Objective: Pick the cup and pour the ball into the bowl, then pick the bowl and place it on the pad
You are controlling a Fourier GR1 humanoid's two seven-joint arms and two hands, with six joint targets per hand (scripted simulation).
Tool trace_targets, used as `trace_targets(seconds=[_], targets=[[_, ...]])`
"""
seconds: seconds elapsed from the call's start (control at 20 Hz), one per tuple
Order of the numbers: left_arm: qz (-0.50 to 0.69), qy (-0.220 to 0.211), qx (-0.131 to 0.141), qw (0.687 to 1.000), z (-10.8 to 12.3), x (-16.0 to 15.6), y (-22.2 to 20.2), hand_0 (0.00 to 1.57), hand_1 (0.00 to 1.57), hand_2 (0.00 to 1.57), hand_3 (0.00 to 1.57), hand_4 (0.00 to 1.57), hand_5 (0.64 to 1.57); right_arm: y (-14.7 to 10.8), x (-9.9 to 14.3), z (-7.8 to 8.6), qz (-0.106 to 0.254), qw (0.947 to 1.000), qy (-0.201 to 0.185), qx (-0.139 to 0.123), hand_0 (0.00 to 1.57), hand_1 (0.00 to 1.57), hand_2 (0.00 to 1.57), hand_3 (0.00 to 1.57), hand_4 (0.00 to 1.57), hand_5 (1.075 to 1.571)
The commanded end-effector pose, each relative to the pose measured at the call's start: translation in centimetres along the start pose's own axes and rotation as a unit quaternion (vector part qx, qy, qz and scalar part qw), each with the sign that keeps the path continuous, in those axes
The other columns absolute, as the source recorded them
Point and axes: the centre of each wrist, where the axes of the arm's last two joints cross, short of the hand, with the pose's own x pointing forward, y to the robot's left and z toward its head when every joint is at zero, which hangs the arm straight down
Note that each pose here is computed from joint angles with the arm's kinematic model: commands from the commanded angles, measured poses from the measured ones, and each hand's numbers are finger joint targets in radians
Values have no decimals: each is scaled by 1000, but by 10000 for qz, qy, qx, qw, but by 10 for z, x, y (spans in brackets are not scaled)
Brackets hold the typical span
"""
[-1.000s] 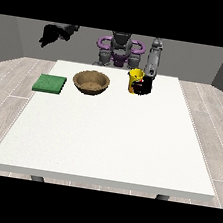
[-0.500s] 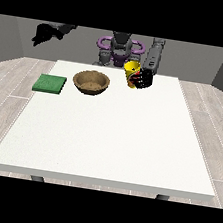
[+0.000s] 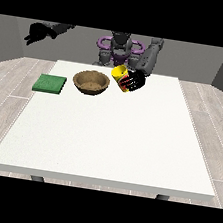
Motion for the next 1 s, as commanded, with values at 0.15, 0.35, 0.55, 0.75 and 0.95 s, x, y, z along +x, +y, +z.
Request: trace_targets(seconds=[0.15,0.35,0.55,0.75,0.95], targets=[[-1820,-369,-251,9823,-3,13,-23,1484,1484,1571,1571,1519,1255,7,4,-14,31,9998,162,130,0,0,365,664,541,1568],[-2580,-420,-433,9643,-1,20,-41,1511,1511,1571,1571,1503,1302,8,-13,-7,-5,9995,296,106,0,0,372,671,538,1566],[-3484,-764,-651,9320,-17,30,-43,1565,1565,1571,1571,1497,1364,6,-24,-5,177,9981,554,184,0,0,348,658,551,1566],[-4332,-1153,-719,8910,-32,43,-46,1571,1571,1571,1571,1115,1521,31,-35,-5,150,9980,610,46,0,0,384,647,566,1567],[-4734,-1213,-1073,8658,0,46,-77,1557,1557,1571,1571,1167,1497,35,-36,-6,117,9970,658,380,0,0,325,624,570,1566]])
